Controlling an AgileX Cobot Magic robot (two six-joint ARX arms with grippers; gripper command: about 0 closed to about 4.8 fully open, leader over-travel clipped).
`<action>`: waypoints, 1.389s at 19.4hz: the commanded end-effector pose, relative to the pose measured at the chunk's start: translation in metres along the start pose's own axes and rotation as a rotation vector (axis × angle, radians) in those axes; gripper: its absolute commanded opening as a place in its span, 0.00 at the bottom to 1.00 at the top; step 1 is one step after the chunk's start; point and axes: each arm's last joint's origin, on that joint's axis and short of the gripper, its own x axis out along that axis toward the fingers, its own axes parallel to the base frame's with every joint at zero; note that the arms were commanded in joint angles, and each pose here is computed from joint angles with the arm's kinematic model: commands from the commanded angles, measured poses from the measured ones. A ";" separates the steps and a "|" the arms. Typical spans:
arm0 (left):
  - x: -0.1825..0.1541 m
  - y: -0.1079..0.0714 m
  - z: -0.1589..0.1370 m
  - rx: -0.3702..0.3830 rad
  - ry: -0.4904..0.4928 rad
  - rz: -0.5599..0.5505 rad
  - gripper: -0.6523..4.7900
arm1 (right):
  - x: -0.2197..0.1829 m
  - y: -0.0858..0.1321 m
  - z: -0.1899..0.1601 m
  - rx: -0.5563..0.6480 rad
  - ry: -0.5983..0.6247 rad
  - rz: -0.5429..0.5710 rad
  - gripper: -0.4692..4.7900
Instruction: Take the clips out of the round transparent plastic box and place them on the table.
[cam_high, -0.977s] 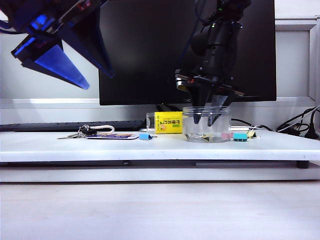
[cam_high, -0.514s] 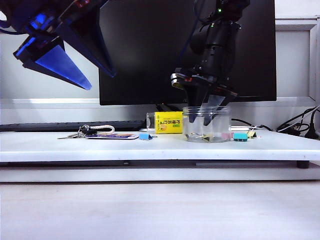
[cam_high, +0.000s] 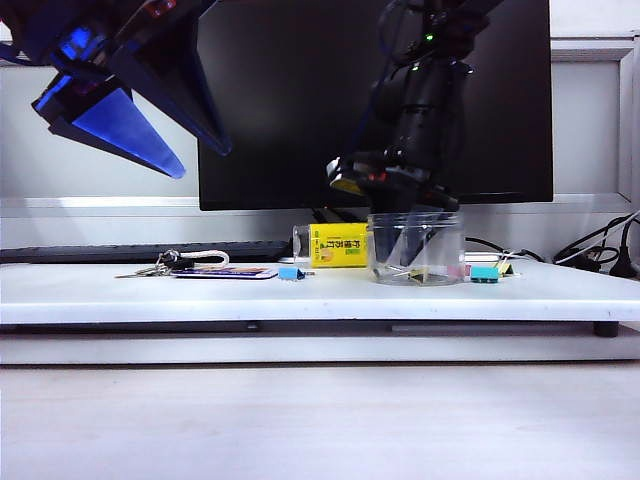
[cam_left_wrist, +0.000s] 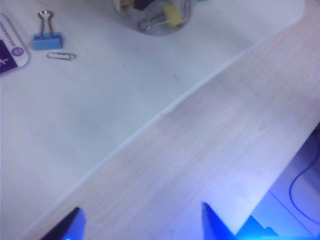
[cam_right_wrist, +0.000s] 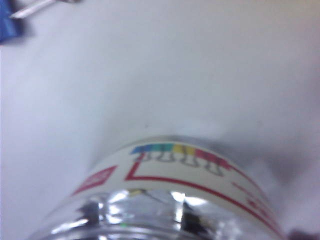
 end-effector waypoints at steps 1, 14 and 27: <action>-0.001 -0.001 0.002 0.023 -0.014 -0.005 0.69 | 0.002 -0.002 0.002 -0.018 0.006 -0.058 0.50; -0.001 -0.001 0.003 0.046 -0.021 -0.004 0.69 | 0.018 -0.008 0.002 0.012 0.057 -0.130 0.24; -0.001 -0.001 0.005 0.049 -0.036 -0.004 0.69 | 0.008 -0.004 0.004 0.081 0.033 -0.096 0.11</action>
